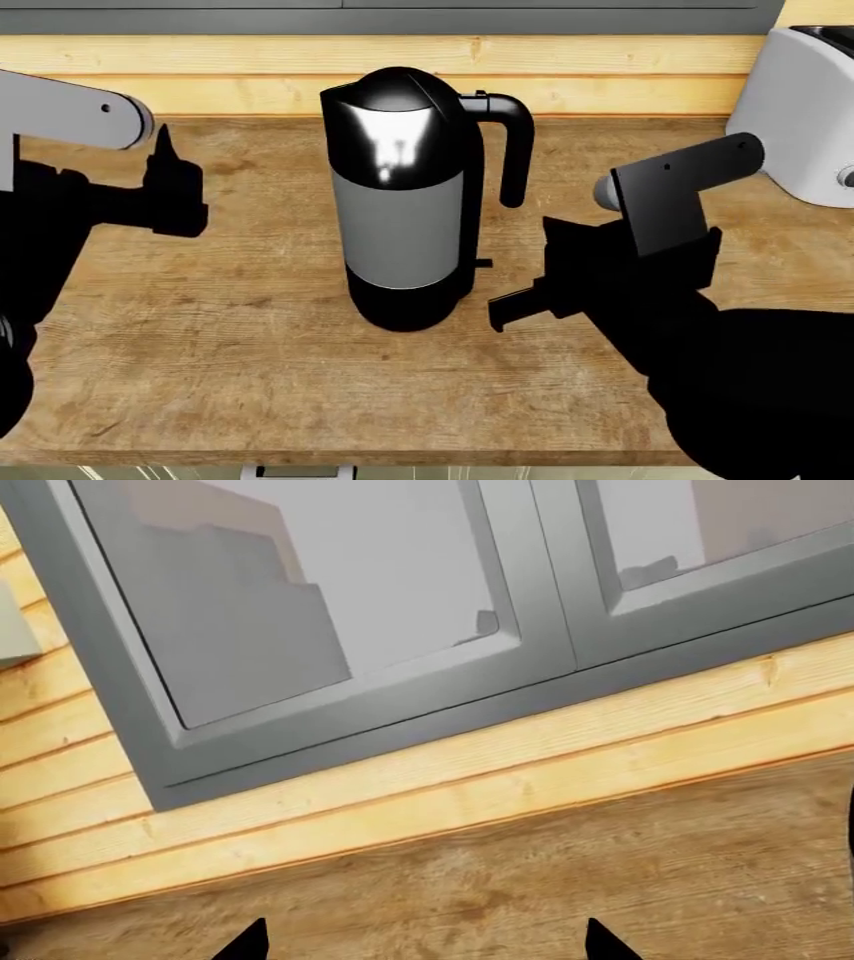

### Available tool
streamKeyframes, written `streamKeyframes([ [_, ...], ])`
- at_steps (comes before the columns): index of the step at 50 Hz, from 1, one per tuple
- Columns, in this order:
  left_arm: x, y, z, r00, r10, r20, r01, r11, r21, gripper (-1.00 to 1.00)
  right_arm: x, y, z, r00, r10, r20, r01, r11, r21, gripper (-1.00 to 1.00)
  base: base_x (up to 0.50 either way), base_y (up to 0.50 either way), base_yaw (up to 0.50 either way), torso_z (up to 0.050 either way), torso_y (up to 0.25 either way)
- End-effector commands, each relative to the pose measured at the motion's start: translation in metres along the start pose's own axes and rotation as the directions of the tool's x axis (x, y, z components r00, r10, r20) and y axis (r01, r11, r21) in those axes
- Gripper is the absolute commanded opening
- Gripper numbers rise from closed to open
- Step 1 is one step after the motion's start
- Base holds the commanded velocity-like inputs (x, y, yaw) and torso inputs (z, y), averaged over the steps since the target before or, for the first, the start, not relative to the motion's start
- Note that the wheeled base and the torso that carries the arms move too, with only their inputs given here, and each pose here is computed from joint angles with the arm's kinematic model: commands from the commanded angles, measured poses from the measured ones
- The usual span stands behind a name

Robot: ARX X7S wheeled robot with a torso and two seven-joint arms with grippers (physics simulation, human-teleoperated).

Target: Press down the lever to turn on the electric kettle.

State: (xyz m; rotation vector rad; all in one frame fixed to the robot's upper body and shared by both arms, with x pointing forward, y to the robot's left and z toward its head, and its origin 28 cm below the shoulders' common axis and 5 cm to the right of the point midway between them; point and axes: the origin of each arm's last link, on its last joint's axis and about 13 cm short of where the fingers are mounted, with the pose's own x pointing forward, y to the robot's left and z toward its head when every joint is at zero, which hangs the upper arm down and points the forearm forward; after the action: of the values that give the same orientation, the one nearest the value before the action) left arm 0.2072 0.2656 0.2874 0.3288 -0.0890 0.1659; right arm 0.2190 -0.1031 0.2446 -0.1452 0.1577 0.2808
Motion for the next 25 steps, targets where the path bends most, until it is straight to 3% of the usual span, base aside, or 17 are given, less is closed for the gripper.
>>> streamKeyframes([
  [1,-0.0004,-0.0004,-0.0015,1.0,-0.001,-0.006,0.001,1.0,0.0,1.0,0.0007,0.0062,-0.0014,0.999,0.038,-0.003,-0.038,0.999,0.0,-1.0,0.0,0.0,0.0,0.0,0.0],
  [25,-0.0013,0.0009,-0.0012,1.0,0.004,-0.005,-0.004,1.0,0.0,1.0,0.0023,0.0132,0.0021,0.994,0.108,0.009,-0.108,0.994,-0.001,-1.0,0.0,0.0,0.0,0.0,0.0],
])
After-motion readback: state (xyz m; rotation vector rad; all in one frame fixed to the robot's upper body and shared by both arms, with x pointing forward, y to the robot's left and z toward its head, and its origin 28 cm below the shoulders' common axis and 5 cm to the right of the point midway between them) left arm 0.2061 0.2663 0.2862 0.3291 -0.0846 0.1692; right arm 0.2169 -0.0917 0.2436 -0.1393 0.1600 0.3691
